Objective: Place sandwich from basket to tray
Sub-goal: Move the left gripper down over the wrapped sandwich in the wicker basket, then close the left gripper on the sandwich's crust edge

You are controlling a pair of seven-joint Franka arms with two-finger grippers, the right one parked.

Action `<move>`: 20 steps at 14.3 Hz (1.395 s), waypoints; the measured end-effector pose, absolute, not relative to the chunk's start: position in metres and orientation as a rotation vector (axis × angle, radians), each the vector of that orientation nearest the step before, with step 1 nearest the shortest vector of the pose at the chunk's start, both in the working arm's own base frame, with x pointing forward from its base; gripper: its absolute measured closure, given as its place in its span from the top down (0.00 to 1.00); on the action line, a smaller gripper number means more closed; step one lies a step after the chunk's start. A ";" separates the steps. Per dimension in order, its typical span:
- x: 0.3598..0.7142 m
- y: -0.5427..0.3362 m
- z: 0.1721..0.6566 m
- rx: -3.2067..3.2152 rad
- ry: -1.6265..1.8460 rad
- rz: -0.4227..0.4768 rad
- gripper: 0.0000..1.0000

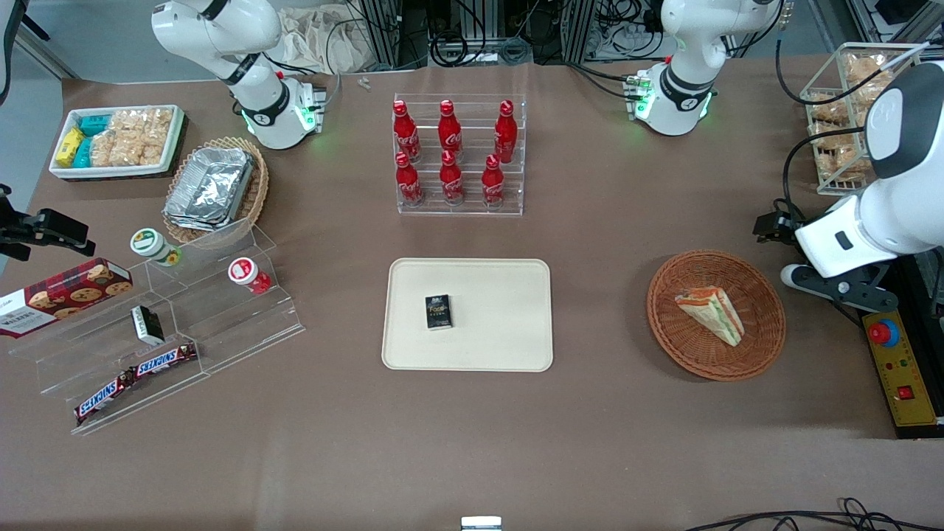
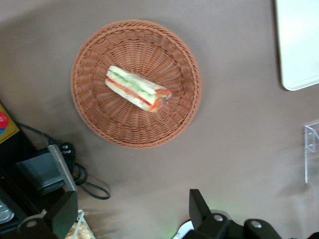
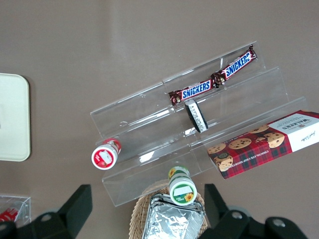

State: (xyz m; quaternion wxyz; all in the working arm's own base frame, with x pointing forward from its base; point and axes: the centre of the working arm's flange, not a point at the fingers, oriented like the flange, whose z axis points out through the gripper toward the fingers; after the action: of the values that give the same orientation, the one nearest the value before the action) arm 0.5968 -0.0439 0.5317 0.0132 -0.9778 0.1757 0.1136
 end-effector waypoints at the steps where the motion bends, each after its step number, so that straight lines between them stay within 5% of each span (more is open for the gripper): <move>1: 0.597 -0.043 0.531 -3.041 0.528 0.357 1.00; 5: 0.600 -0.047 0.520 -3.042 0.438 0.387 1.00; 9: 0.613 -0.062 0.476 -3.019 -0.126 0.403 1.00; 20: 0.602 -0.031 0.323 -2.739 -1.315 0.138 1.00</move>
State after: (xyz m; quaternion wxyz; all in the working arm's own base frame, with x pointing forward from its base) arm 0.6020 -0.0313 0.3226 0.0500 -0.8994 -0.4318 0.0454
